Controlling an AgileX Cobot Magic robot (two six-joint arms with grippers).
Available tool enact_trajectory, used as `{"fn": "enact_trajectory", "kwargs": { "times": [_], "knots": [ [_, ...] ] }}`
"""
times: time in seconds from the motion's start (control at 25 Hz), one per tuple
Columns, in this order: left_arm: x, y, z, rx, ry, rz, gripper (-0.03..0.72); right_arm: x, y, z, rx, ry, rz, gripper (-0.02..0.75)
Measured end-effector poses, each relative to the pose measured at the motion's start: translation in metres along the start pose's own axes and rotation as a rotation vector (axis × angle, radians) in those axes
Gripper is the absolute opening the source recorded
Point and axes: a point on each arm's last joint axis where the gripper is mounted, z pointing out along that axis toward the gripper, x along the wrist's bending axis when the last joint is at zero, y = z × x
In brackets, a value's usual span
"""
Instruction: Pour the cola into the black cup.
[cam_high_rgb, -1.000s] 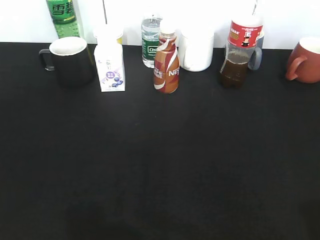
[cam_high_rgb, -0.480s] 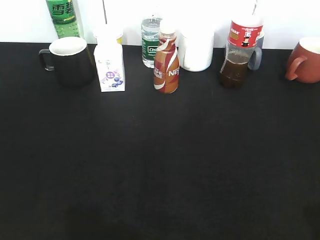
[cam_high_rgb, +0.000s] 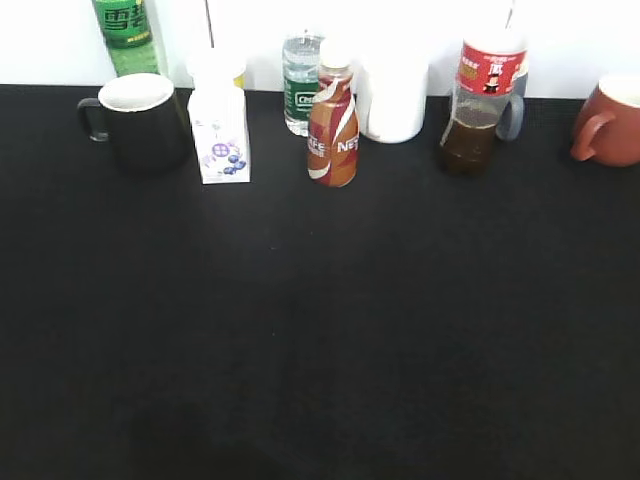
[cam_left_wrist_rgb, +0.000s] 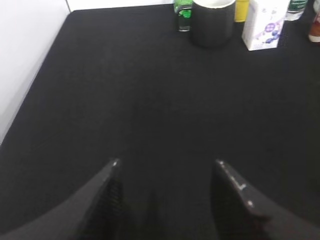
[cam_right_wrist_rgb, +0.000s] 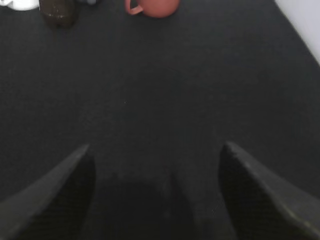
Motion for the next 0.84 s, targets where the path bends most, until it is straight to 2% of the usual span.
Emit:
{"fn": "enact_trajectory", "kwargs": {
  "times": [0.36,0.84],
  "knots": [
    [0.0,-0.0018,0.0043,0.001,0.0,0.0,0.245,0.0,-0.0001,-0.0002,-0.001,0.0,0.0,0.585],
    [-0.0012,-0.0037,0.0085,0.001,-0.012,-0.007,0.24,0.0,-0.0001,-0.0002,-0.001,0.0,0.0,0.585]
  ]
}}
